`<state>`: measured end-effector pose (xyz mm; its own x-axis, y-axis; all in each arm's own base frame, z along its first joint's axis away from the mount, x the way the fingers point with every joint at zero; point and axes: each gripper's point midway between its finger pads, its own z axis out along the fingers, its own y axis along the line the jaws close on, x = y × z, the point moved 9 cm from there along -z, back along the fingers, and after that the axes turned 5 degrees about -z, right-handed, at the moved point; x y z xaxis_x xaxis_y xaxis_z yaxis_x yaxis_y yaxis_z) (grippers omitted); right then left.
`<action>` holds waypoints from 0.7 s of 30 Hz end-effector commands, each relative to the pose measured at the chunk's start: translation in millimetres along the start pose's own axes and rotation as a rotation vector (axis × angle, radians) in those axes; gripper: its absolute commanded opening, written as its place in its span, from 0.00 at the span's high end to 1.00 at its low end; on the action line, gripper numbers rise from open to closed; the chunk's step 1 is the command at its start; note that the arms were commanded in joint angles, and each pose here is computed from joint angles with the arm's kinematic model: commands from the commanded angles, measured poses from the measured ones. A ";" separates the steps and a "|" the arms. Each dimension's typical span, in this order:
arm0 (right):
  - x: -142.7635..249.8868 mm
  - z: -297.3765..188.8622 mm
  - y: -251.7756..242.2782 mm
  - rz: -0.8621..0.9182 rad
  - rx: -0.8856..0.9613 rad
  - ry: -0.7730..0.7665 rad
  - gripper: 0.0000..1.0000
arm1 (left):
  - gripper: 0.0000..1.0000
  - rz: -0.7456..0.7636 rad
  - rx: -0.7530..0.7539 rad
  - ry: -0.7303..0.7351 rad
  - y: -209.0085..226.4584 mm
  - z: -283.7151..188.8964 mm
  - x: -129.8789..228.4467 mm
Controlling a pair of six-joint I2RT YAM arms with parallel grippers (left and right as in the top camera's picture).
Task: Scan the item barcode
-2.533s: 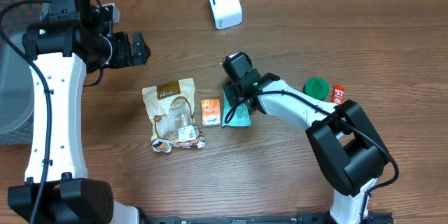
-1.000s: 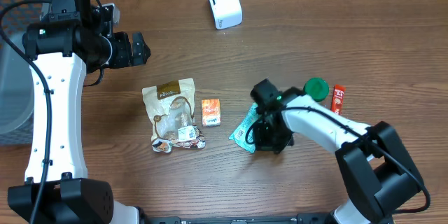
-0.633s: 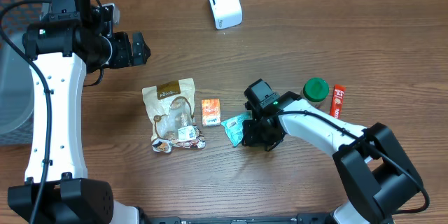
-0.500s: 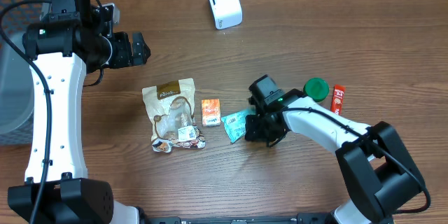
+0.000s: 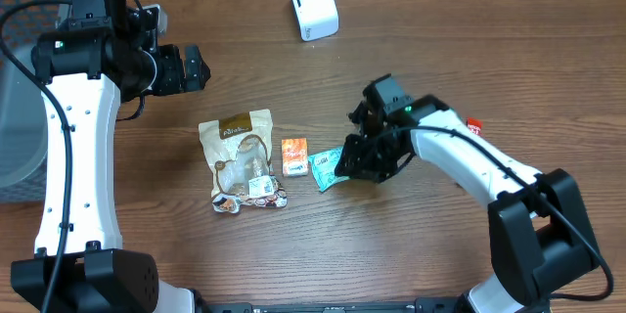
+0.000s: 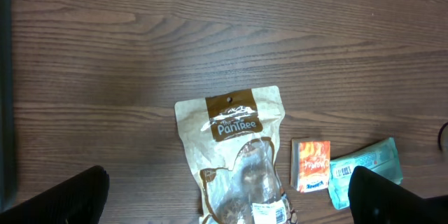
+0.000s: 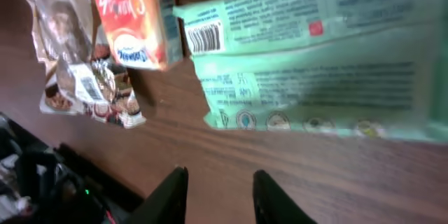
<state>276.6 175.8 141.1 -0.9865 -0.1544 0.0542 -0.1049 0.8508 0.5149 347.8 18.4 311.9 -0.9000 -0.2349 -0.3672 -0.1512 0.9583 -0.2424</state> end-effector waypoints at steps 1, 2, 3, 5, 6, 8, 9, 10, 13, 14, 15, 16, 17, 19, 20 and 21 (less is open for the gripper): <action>-12.9 -20.7 -3.3 -0.044 0.091 -0.073 0.66 | 0.00 -0.004 -0.004 0.004 2.0 2.1 -0.3; -14.5 -22.8 -7.1 -0.050 0.116 -0.083 0.65 | 0.00 -0.004 -0.004 0.004 2.0 2.2 -0.3; -16.0 -24.4 -10.7 -0.044 0.134 -0.093 0.62 | 0.00 -0.004 -0.004 0.004 1.9 2.1 -0.4; -18.9 -27.4 -19.2 -0.023 0.160 -0.107 0.59 | 0.00 -0.004 -0.004 0.004 2.0 2.2 -0.3; -19.9 -29.0 -22.9 -0.013 0.169 -0.113 0.58 | 0.00 -0.004 -0.004 0.004 2.0 2.2 -0.3; -21.9 -32.3 -30.2 0.006 0.187 -0.125 0.54 | 0.00 -0.004 -0.005 0.005 2.0 2.2 -0.3; -22.8 -34.1 -33.3 0.015 0.193 -0.131 0.52 | 0.00 -0.004 -0.005 0.005 2.0 2.2 -0.3; -23.4 -35.2 -35.2 0.021 0.193 -0.134 0.50 | 0.00 -0.004 -0.005 0.005 2.0 2.2 -0.3; -24.5 -37.5 -38.9 0.034 0.193 -0.140 0.46 | 0.00 -0.004 -0.004 0.003 1.9 2.2 -0.5; -24.5 -37.6 -39.1 0.034 0.193 -0.139 0.45 | 0.00 0.001 -0.001 -0.021 1.4 2.2 -4.2; -24.3 -37.6 -39.2 0.035 0.194 -0.138 0.44 | 0.00 0.009 0.004 -0.056 0.5 2.0 -9.9; -23.9 -37.5 -39.3 0.036 0.194 -0.136 0.44 | 0.00 0.014 0.008 -0.084 -0.1 1.7 -14.1; -23.4 -37.4 -39.3 0.037 0.195 -0.133 0.44 | 0.00 0.020 0.012 -0.110 -0.8 1.3 -18.2; -22.4 -37.4 -39.7 0.040 0.196 -0.127 0.43 | 0.00 0.023 0.015 -0.126 -1.2 0.9 -20.7; -22.3 -37.3 -39.6 0.040 0.197 -0.126 0.43 | 0.00 0.023 0.014 -0.125 -1.2 1.0 -20.6; -22.3 -37.3 -39.6 0.039 0.197 -0.126 0.43 | 0.00 0.023 0.014 -0.125 -1.2 1.0 -20.6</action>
<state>303.6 126.6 144.9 -0.9981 -0.0596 -0.0145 -0.0609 0.9389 0.3387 365.7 20.3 320.9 -0.8442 -0.2296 -0.4843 -0.1195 0.9615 -0.2474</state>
